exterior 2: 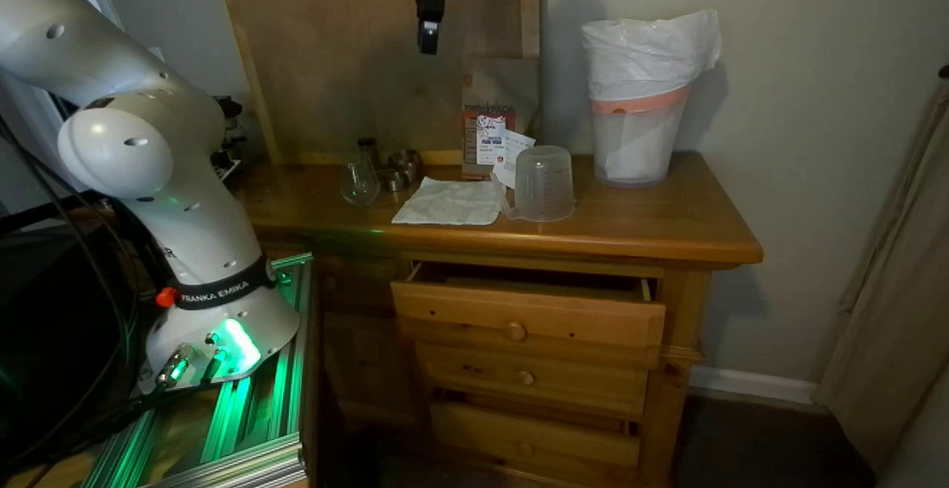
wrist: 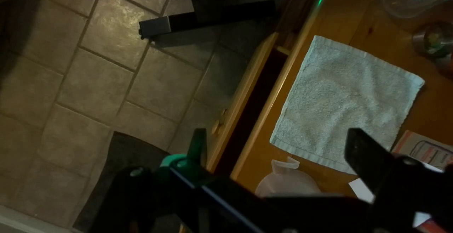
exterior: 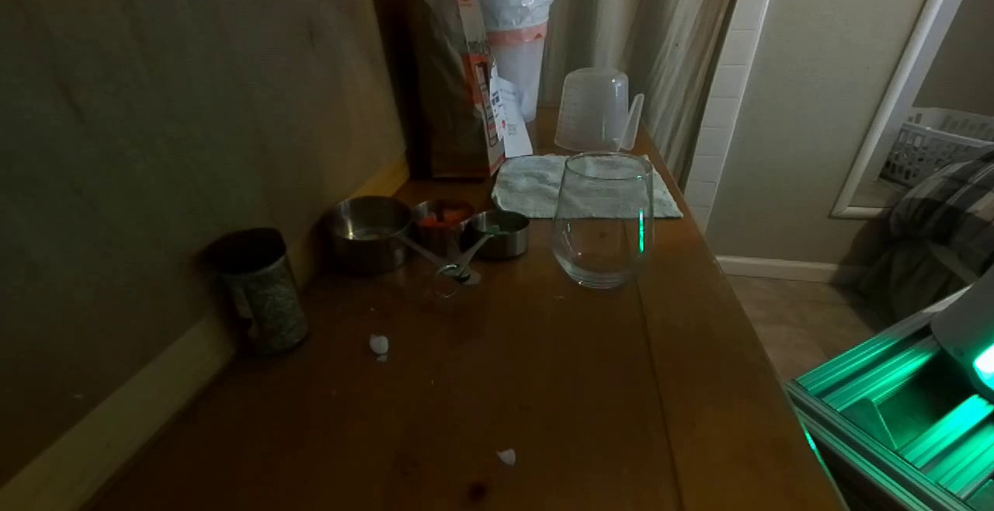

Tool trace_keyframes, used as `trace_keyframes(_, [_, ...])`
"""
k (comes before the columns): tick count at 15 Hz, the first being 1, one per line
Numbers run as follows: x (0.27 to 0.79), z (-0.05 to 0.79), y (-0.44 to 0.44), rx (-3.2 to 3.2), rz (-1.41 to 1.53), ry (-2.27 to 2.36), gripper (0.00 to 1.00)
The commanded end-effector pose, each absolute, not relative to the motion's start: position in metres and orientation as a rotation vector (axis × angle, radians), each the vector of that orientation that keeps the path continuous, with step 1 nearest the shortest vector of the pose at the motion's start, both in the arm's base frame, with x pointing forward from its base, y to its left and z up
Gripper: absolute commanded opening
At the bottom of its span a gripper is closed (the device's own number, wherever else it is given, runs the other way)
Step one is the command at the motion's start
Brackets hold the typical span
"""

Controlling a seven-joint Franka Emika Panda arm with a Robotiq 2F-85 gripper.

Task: Place the jug upright.

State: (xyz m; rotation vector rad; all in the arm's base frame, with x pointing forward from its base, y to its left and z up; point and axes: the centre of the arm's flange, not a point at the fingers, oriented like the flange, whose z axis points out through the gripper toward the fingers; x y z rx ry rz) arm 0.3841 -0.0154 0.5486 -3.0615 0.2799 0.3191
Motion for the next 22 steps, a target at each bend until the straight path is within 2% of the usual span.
trace_keyframes(1, [0.389, 0.531, 0.01, -3.108, 0.38, -0.005, 1.0])
trace_keyframes(8, [0.39, 0.478, 0.074, -3.121, 0.395, -0.59, 1.0])
trace_keyframes(14, [0.41, 0.439, 0.079, -3.059, 0.228, -1.053, 1.0])
trace_keyframes(22, [0.408, 0.442, 0.083, -3.065, 0.253, -0.979, 1.0])
